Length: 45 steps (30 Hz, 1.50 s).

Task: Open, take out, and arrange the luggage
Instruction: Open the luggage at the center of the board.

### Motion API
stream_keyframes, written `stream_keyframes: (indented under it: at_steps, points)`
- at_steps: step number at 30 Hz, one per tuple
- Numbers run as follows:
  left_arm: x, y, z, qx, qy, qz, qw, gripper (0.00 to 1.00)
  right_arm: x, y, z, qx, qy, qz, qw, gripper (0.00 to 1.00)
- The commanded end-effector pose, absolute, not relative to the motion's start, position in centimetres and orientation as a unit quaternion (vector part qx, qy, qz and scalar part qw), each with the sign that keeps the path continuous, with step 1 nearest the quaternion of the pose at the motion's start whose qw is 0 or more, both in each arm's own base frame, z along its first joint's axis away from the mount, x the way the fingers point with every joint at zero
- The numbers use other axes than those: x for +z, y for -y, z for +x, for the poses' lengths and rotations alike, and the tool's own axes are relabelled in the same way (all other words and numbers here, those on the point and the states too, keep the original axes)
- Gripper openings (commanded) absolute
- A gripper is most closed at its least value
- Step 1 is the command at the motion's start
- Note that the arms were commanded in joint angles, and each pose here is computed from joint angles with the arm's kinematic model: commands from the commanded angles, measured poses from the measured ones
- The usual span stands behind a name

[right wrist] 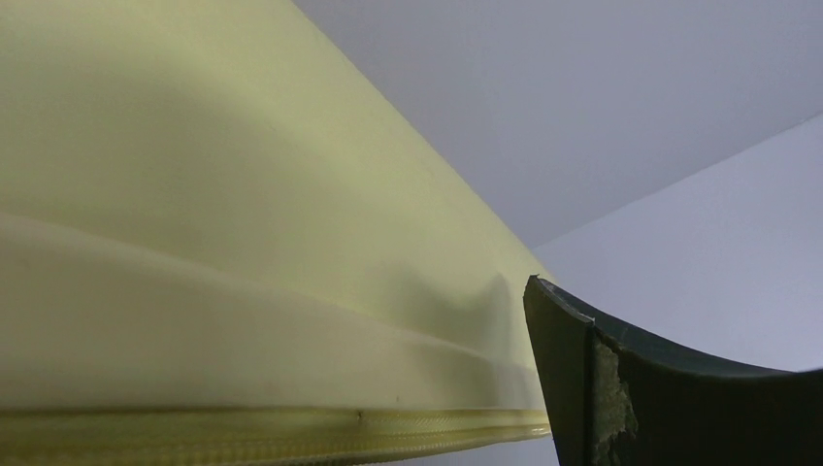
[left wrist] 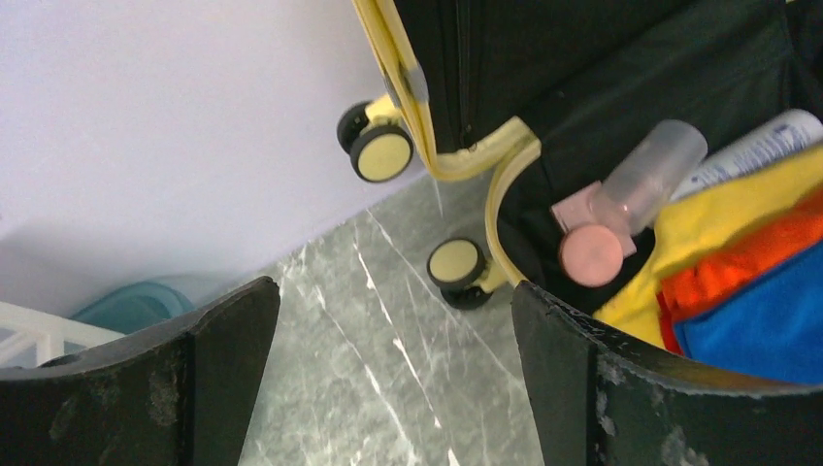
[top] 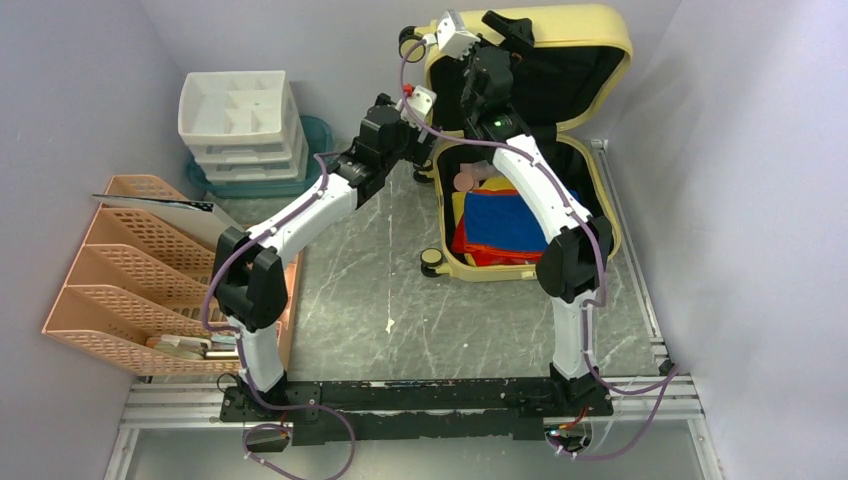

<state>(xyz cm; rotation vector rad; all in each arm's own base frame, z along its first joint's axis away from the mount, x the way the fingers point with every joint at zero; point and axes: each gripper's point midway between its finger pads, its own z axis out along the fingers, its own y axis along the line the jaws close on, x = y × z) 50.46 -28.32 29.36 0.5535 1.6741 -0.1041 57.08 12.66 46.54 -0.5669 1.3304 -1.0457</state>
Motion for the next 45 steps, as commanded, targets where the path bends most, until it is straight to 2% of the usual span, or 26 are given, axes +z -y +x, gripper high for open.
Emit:
stream_keyframes:
  at_steps: [1,7,20,26,35,41,45]
  points:
    - [33.2,28.6,52.1,-0.045,-0.705,0.203,0.678,0.93,46.3,-11.1,58.5,-0.439,-0.593,-0.222,0.638,1.00]
    - [34.9,28.1,52.9,-0.021,-0.695,0.195,0.692,0.94,44.8,-10.8,59.5,-0.436,-0.602,-0.224,0.630,1.00]
    - [35.1,29.2,55.6,-0.007,-0.689,0.187,0.701,0.94,48.6,-11.7,56.1,-0.383,-0.601,-0.254,0.654,1.00]
    - [35.0,30.0,57.5,0.013,-0.682,0.194,0.705,0.94,49.5,-13.3,54.6,-0.329,-0.607,-0.282,0.667,1.00]
    - [33.7,30.9,60.1,0.051,-0.668,0.188,0.718,0.93,50.1,-14.6,49.8,-0.224,-0.623,-0.315,0.680,1.00]
    - [34.5,30.9,60.9,0.090,-0.647,0.169,0.738,0.94,50.9,-13.1,47.4,-0.224,-0.620,-0.294,0.692,1.00]
    - [34.5,31.1,60.9,0.114,-0.637,0.166,0.744,0.94,53.4,-10.6,47.2,-0.259,-0.603,-0.213,0.724,0.96]
